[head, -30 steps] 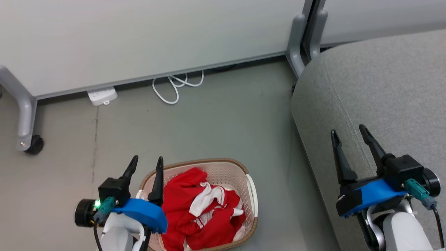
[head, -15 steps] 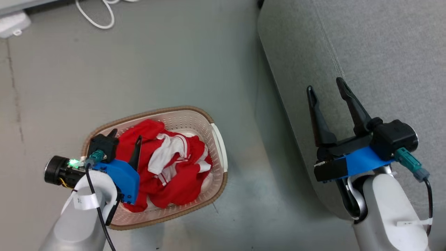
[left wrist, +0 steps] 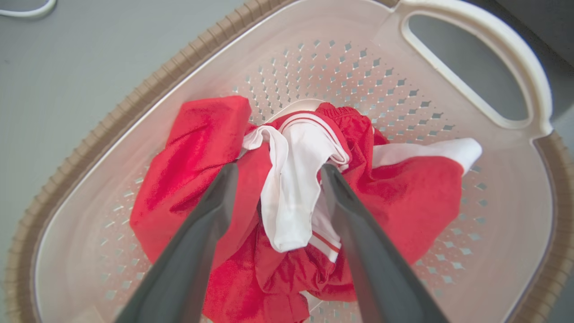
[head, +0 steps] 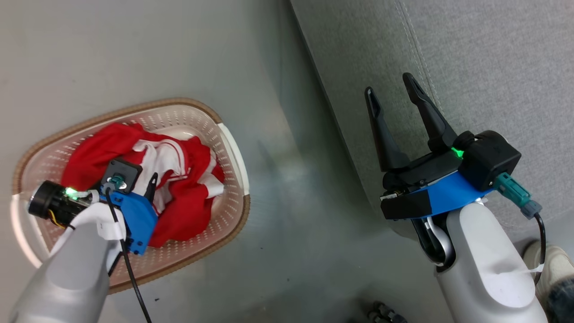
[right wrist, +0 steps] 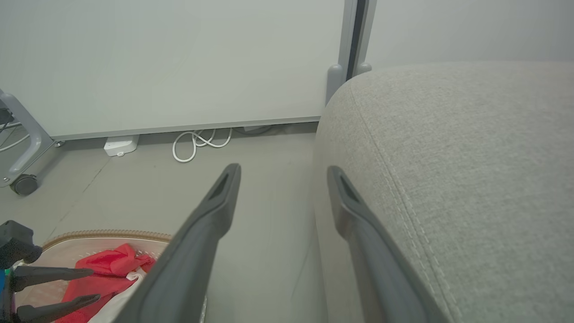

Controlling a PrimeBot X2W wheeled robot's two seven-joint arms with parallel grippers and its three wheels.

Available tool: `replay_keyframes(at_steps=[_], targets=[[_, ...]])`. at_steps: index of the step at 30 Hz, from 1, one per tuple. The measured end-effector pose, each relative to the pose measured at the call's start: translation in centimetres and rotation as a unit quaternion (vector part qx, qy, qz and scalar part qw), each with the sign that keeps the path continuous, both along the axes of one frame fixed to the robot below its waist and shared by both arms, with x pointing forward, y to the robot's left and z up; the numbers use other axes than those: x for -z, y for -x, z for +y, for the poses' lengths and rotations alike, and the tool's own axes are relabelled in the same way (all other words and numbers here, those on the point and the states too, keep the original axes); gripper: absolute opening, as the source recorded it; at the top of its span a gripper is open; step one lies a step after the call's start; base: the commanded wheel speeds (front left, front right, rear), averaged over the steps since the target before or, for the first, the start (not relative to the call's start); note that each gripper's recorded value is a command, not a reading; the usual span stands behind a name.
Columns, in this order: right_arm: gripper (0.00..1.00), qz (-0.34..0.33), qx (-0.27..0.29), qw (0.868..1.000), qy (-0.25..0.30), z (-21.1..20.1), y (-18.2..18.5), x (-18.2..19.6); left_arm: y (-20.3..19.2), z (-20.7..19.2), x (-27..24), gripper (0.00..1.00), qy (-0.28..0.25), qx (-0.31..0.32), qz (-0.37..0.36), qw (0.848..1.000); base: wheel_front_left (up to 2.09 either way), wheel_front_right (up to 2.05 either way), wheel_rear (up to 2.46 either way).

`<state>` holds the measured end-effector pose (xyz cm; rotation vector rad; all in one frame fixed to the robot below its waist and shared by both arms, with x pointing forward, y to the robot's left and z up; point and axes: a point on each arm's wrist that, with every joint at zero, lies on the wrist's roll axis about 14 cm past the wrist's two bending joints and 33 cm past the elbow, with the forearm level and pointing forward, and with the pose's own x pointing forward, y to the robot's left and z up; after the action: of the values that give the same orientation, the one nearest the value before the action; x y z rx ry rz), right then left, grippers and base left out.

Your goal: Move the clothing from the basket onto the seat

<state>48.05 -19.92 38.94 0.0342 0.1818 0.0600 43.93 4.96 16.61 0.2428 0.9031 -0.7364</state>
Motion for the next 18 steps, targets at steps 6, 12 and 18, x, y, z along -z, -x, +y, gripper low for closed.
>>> replay_keyframes(at_steps=[6,12,18], targets=[[1.0,0.013,-0.002,1.0,-0.003,0.0,-0.2,1.4,-0.5,0.3,3.1,1.0,-0.028,0.033,0.019,0.999,0.0,0.0,0.0],[1.0,0.027,0.001,1.0,-0.013,0.0,0.1,2.6,-0.7,0.8,5.5,1.0,-0.055,0.044,0.029,0.997,0.0,0.0,0.0],[1.0,0.038,0.0,0.999,-0.018,0.1,0.2,3.5,-1.4,1.9,7.2,1.0,-0.094,0.05,0.03,0.994,0.0,0.0,0.0]])
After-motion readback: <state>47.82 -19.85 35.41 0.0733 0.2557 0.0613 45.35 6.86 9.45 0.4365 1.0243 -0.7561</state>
